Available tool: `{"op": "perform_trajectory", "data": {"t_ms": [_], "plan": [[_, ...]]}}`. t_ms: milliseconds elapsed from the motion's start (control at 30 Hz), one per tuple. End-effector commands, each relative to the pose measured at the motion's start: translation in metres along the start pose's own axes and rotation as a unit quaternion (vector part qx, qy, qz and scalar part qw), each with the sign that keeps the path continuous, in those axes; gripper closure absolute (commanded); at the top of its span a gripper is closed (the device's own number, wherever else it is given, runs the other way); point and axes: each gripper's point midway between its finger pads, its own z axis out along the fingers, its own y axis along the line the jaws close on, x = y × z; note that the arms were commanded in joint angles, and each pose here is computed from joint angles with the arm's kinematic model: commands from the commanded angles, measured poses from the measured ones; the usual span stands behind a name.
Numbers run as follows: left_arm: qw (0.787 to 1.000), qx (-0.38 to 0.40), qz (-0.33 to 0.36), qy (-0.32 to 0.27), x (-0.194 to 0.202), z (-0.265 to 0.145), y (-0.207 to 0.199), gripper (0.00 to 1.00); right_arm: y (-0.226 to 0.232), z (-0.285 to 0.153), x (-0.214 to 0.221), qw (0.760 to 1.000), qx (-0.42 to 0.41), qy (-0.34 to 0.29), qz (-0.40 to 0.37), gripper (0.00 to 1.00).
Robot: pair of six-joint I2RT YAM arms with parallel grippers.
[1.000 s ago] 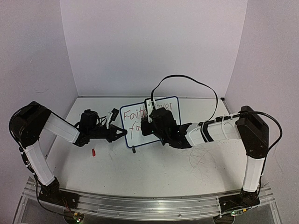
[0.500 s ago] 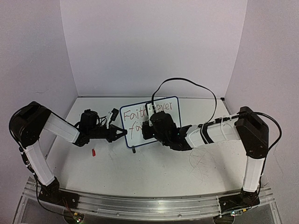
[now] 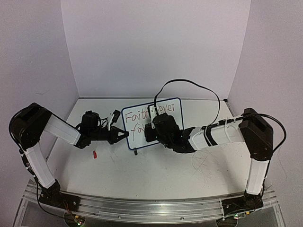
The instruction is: Write a sentence on the whiteboard
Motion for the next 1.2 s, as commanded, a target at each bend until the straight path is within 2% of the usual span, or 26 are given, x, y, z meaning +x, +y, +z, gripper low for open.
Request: {"op": "perform_trajectory", "data": {"t_ms": [0, 600, 1167], "plan": [[0.999, -0.042, 0.013, 0.009, 0.002, -0.001, 0.014, 1.00, -0.002, -0.017, -0.045, 0.998, -0.010, -0.049, 0.030, 1.00], [0.999, -0.043, 0.012, 0.011, 0.003, 0.000, 0.016, 1.00, -0.005, -0.006, -0.067, 0.997, 0.009, -0.075, 0.017, 1.00], [0.999, -0.043, 0.012, 0.012, 0.004, 0.000, 0.016, 1.00, -0.012, 0.007, -0.047, 0.998, 0.022, -0.057, 0.012, 1.00]]}}
